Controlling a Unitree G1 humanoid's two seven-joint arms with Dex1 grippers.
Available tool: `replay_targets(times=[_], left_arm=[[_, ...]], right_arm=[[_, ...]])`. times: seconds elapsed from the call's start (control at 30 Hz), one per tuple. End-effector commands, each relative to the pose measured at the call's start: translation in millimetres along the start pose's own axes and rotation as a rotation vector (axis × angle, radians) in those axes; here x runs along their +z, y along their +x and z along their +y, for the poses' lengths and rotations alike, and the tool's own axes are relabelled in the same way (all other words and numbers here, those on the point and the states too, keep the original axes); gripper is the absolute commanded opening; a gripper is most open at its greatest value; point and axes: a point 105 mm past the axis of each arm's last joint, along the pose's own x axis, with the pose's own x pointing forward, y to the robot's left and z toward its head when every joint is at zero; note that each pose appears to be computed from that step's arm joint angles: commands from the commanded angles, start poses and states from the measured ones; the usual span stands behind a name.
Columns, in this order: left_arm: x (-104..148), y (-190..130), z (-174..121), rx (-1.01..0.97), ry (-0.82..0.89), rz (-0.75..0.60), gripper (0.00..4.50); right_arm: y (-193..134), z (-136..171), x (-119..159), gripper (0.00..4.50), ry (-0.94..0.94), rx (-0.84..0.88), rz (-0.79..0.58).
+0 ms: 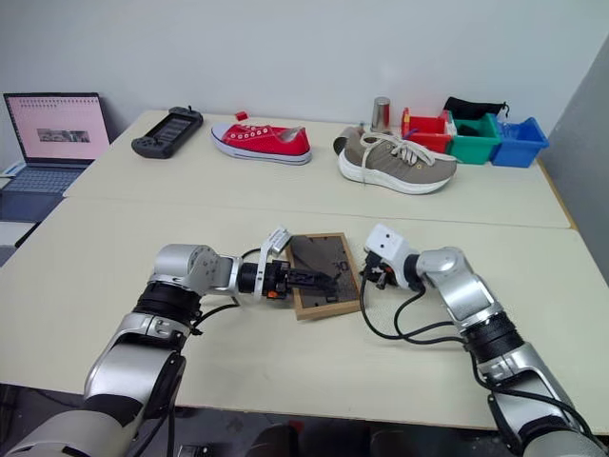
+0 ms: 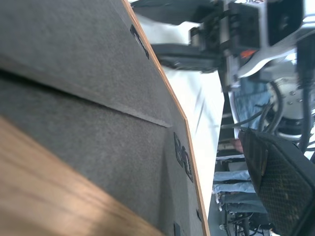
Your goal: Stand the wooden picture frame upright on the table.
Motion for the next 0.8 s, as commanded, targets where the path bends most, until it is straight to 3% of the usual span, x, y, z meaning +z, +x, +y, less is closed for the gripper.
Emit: replay_targets(times=[0.03,0.37,0.8], left_arm=[[6.2,-2.3,-1.5,0.016,0.024,-0.007,4.50],[-0.6,-2.0,-3.3,-0.002,0.030,0.011,4.50],[-5.3,-1.7,-6.4,-0.024,0.040,0.033,2.10]], right_arm=[[3.0,6.6,17.2,1.58,-0.040,0.022,-0.052],[2.6,-4.1,16.3,1.58,-0.026,-0.036,-0.056],[-0.2,-10.6,18.1,1.60,-0.029,-0.072,-0.060]])
